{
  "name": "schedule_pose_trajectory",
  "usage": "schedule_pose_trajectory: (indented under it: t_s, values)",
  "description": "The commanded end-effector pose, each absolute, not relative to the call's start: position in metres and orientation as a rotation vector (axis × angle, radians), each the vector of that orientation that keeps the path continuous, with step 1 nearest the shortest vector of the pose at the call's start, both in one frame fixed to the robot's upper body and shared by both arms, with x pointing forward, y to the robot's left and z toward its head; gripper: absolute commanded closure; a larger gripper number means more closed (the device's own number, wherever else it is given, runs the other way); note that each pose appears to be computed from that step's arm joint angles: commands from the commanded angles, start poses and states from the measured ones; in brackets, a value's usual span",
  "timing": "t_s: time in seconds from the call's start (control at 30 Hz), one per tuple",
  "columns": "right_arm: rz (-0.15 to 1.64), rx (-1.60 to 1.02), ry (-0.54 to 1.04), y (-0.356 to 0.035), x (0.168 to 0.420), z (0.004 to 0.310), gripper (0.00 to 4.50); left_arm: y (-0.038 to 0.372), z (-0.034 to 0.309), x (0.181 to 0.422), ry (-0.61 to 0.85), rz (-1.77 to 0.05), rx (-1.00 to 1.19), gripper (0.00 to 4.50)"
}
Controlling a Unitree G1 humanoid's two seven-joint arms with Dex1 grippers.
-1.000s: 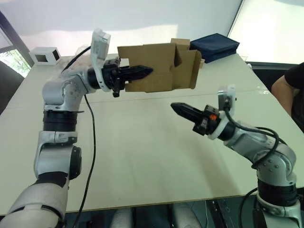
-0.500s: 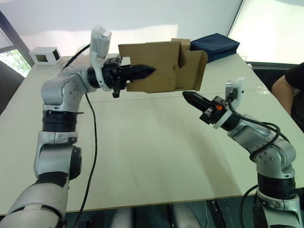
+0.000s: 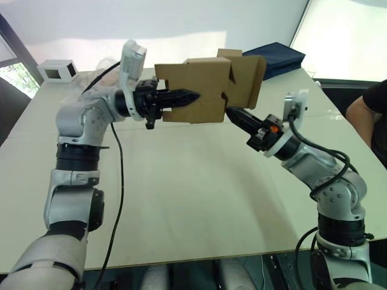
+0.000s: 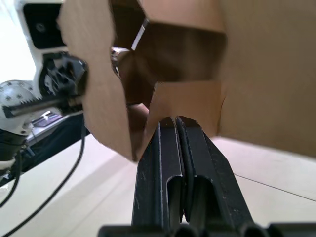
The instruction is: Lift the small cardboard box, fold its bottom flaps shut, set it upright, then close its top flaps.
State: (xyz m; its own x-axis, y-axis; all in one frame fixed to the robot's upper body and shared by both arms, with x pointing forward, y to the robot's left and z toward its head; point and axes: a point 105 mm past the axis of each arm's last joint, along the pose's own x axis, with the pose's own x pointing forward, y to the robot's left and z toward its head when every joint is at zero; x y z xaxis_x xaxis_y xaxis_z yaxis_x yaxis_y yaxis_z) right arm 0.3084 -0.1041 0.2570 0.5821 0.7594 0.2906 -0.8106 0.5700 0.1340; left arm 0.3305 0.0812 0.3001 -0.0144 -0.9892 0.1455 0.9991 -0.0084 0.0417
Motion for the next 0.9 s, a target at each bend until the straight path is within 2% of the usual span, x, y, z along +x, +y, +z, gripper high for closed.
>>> schedule_pose_trajectory:
  t_s: [0.03, 0.53, 0.9]
  values:
    - [0.974, 0.251, -0.272, -0.097, 0.299, 0.273, 4.46, 0.080, 0.309, 0.325, -0.196, -1.592, -0.058, 4.50]
    - [1.049, 0.238, -0.258, -0.081, 0.293, 0.274, 4.46, 0.084, 0.314, 0.327, -0.221, -1.568, -0.069, 4.50]
    - [1.053, 0.174, -0.225, -0.099, 0.281, 0.278, 4.46, 0.089, 0.316, 0.326, -0.235, -1.563, -0.045, 4.50]
